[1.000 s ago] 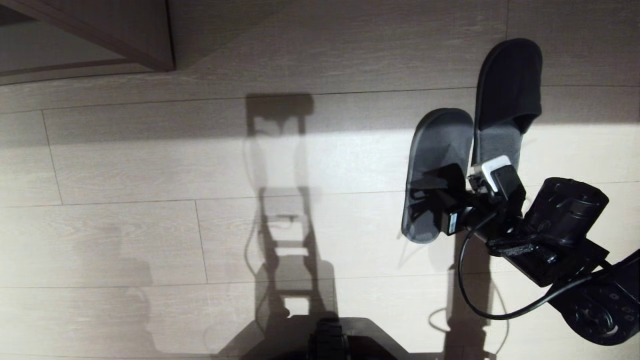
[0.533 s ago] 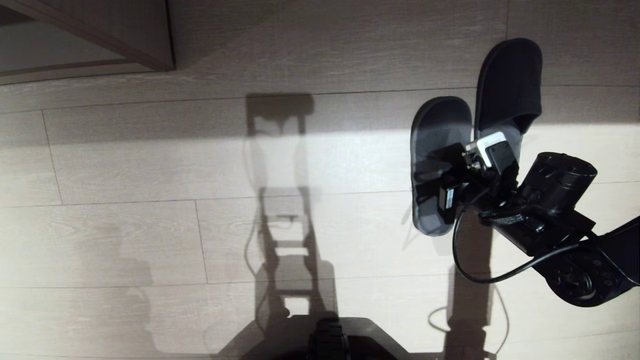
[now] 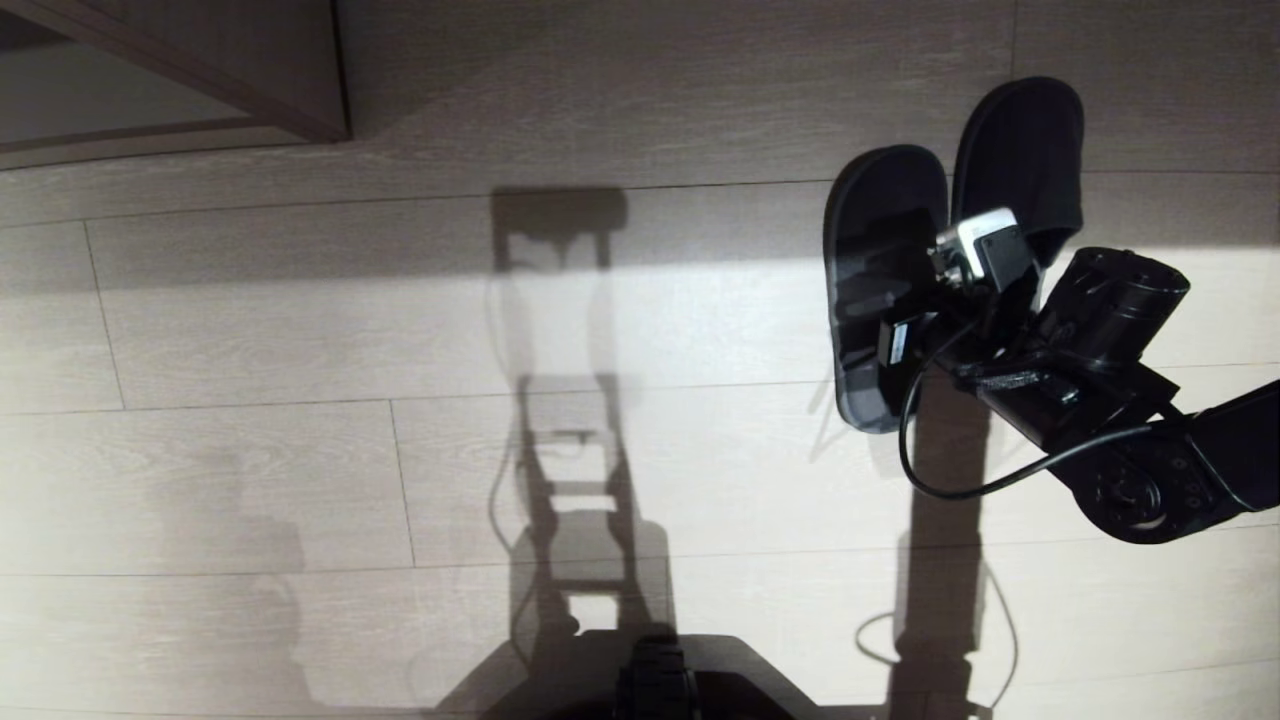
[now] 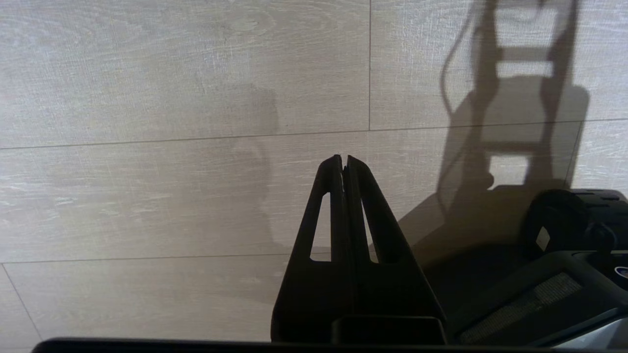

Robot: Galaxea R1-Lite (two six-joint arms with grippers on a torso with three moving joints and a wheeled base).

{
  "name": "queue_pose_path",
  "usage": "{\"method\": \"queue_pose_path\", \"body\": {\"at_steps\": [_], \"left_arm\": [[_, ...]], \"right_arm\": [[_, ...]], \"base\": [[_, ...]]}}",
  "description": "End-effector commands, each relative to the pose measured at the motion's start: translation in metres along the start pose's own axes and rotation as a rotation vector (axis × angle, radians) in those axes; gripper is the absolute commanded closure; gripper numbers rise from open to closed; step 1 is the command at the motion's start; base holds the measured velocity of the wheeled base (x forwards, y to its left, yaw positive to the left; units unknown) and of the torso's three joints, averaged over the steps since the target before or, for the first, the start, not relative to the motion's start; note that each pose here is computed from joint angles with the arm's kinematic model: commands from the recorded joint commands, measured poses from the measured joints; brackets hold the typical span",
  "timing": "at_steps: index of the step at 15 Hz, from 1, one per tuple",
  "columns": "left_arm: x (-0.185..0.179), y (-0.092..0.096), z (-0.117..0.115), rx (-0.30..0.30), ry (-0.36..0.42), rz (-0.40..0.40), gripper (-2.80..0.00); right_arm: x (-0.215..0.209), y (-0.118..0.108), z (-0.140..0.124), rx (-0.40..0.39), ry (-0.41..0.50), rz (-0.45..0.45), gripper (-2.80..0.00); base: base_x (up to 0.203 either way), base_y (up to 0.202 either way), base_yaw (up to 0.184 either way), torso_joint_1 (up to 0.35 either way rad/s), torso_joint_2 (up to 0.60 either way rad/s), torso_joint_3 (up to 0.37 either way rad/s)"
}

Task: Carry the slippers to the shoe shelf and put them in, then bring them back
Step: Place the slippers on the floor

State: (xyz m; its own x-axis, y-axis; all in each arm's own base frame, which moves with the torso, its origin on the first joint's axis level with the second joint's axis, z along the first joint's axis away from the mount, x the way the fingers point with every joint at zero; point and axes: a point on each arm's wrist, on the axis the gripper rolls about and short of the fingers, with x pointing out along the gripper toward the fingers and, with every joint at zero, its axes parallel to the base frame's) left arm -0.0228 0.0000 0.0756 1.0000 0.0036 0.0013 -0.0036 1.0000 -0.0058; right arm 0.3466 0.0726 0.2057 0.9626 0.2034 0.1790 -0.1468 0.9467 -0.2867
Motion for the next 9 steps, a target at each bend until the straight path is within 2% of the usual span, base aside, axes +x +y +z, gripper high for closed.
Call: {"method": "queue_pose_path", "body": {"at_steps": [1,9], "left_arm": [[0.000,0.000,0.000,0.000,-0.002,0.001,0.00],[0.000,0.000,0.000,0.000,-0.002,0.001,0.00]], "right_arm": [[0.008,-0.004,0.005,-0.003,-0.033,-0.016,0.00],[0.030,-0.015,0.031,-0.006,-0.083,-0.041,0.00]], "base": [[0.000,0.000,0.000,0.000,0.00,0.000],[0.000,0.000,0.000,0.000,0.00,0.000]]}}
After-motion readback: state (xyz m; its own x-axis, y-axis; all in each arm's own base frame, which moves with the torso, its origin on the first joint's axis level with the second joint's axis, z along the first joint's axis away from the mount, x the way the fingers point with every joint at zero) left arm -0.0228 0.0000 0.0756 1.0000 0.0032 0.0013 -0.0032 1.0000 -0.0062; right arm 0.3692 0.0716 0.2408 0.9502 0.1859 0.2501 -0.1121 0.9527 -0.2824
